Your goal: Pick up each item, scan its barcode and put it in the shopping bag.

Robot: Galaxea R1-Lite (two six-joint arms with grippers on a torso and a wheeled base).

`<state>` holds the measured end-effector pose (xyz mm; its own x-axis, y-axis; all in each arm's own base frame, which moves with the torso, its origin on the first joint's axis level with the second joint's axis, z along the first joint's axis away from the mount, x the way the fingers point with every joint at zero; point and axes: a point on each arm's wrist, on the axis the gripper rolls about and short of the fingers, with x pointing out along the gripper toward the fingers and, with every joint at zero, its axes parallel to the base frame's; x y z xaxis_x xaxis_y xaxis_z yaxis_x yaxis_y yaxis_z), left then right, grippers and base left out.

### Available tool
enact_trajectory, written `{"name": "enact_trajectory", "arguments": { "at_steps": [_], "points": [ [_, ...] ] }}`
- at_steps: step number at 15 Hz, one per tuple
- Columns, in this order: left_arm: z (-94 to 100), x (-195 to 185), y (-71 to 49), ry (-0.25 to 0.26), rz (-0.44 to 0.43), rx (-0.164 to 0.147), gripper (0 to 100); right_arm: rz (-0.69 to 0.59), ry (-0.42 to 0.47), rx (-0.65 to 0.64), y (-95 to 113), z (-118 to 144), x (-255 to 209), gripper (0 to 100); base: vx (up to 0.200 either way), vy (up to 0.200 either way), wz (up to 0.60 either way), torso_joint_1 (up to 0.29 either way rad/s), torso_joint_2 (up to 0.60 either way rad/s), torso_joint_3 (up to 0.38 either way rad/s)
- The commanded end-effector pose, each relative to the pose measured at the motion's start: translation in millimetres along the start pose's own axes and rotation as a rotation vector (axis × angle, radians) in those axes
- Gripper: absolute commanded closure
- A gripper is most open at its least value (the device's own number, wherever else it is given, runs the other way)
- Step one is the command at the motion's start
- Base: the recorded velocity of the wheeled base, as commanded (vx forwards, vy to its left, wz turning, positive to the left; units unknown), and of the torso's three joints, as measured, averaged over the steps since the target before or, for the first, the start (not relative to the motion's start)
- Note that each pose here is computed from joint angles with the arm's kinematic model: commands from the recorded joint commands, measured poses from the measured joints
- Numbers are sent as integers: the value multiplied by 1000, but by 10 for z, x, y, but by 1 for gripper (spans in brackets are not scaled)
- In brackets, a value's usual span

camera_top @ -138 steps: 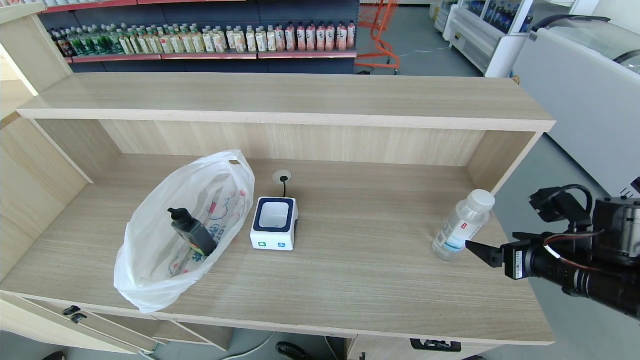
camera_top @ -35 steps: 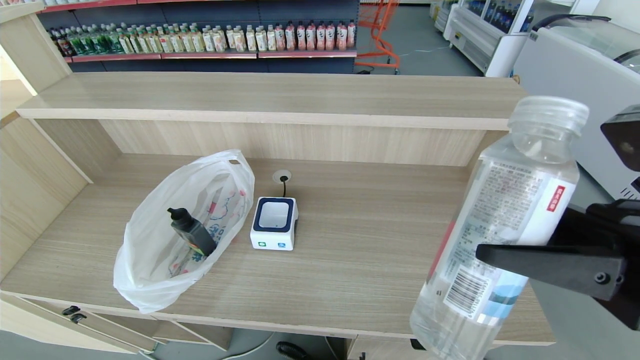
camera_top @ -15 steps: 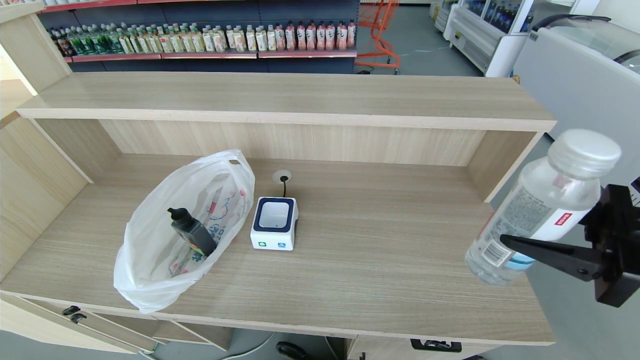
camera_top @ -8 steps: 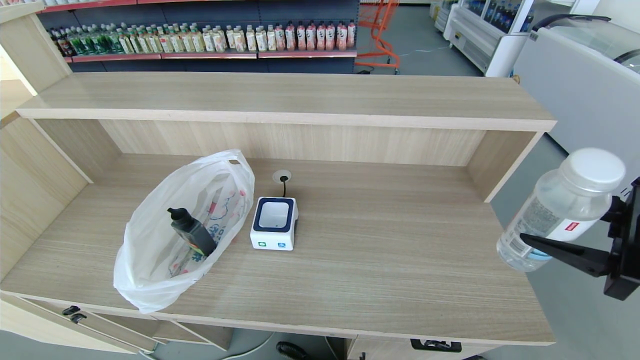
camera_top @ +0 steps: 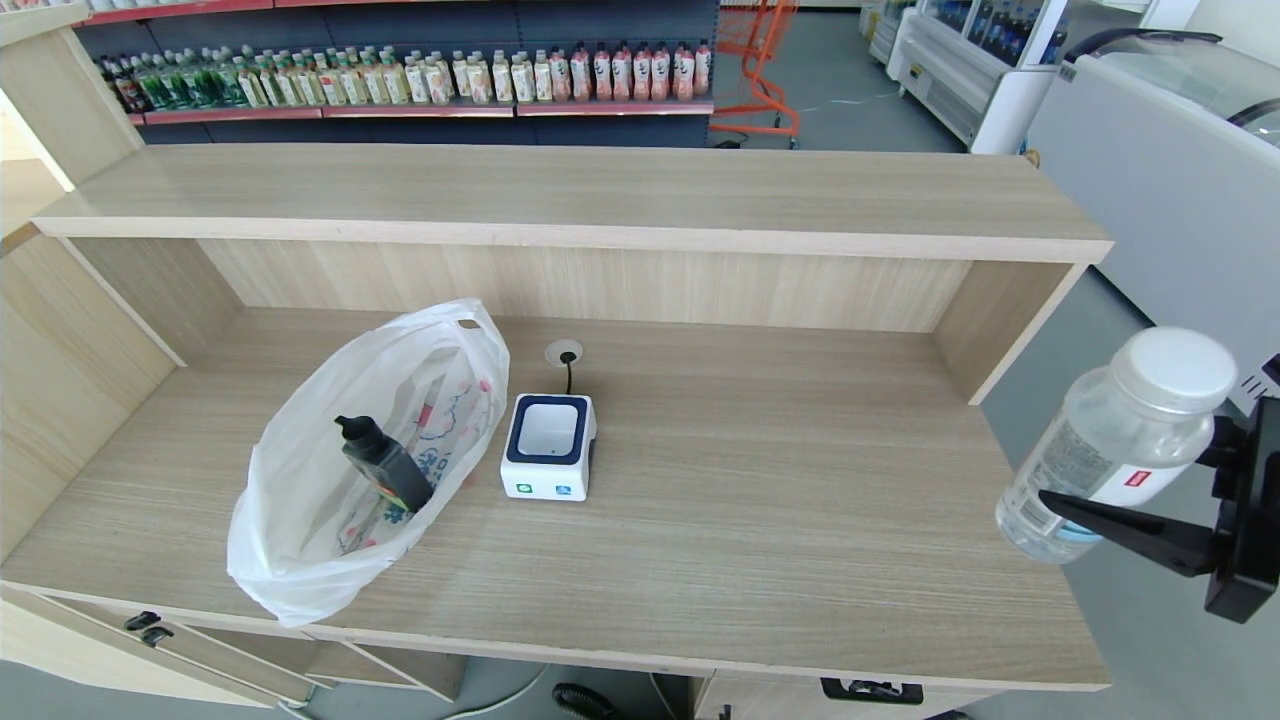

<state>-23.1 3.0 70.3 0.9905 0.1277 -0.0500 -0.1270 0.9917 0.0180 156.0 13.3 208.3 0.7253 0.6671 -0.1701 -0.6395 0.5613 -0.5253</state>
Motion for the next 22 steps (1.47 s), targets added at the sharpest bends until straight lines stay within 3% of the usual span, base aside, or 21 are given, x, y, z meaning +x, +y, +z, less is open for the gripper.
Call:
{"name": "enact_trajectory", "arguments": {
  "at_steps": [1, 12, 20, 22],
  "points": [
    [0, 1, 0, 2, 1, 1, 0, 6, -7, -1, -1, 2, 2, 100, 0, 0, 0, 0, 0, 0],
    [0, 1, 0, 2, 1, -4, 0, 57, -55, -7, -82, 41, 80, 100, 0, 182, 0, 4, 2, 2],
    [0, 1, 0, 2, 1, -1, 0, 76, -41, -103, -389, -40, 407, 100, 0, 200, 0, 2, 1, 3],
    [0, 1, 0, 2, 1, 1, 0, 82, -45, -104, -406, -35, 442, 100, 0, 0, 0, 0, 0, 0]
  ]
}}
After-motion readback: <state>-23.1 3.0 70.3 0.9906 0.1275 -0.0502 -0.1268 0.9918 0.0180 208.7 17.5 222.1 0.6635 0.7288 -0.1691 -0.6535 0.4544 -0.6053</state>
